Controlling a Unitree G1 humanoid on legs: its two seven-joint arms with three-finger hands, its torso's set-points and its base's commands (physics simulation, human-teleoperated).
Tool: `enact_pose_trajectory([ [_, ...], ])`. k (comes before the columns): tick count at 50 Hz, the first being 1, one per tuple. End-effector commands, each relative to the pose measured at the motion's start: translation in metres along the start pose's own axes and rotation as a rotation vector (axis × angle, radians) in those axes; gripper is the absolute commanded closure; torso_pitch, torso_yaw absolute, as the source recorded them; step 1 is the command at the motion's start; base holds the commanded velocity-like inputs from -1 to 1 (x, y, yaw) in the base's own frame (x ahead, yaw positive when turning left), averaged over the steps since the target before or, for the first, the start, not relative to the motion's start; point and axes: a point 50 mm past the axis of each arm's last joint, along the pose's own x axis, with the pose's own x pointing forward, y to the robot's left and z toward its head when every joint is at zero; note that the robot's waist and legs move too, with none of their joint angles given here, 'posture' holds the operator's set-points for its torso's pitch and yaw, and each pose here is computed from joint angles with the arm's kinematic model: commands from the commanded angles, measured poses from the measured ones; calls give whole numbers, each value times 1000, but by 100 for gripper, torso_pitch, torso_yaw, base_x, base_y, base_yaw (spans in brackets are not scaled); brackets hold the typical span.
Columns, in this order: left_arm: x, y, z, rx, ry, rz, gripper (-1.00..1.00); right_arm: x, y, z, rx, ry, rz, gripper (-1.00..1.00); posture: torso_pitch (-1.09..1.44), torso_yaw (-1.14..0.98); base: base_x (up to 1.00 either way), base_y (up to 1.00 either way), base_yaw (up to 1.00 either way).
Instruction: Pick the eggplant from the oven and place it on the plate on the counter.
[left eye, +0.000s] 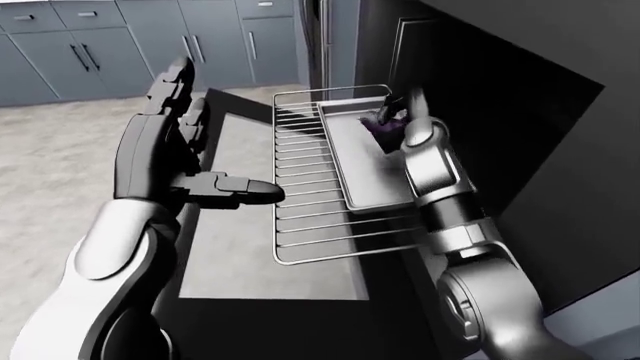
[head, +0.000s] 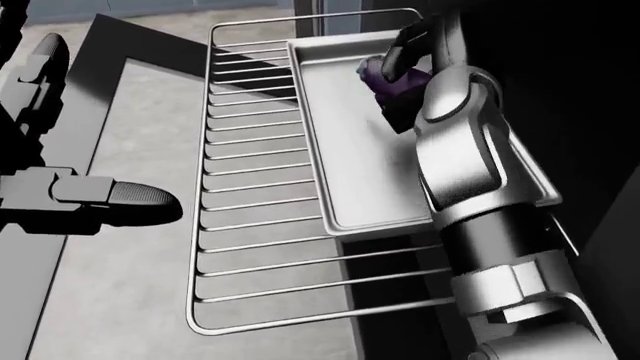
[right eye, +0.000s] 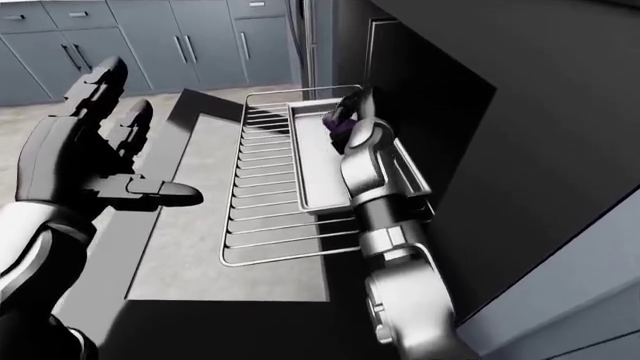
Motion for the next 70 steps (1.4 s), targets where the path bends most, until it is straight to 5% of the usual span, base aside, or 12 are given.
enact_pose_trajectory([
  [1,-2,0,12,9,-73,4,-100,-7,-20,31,22,-107,-56,100,0,0,0,0,0],
  [24,-12,6,25,-37,-125,-9,-100,-52,-39,71,60,-238,-33,100,0,0,-9,7,0],
  [39,-13,6,36,-42,-137,-11,-100,-58,-56,80,88,-263,-47,100,0,0,-44,23,0],
  [70,-13,9,40,-39,-142,-18,-100,-74,-59,95,181,-351,-7,99,0,0,-47,45,29],
])
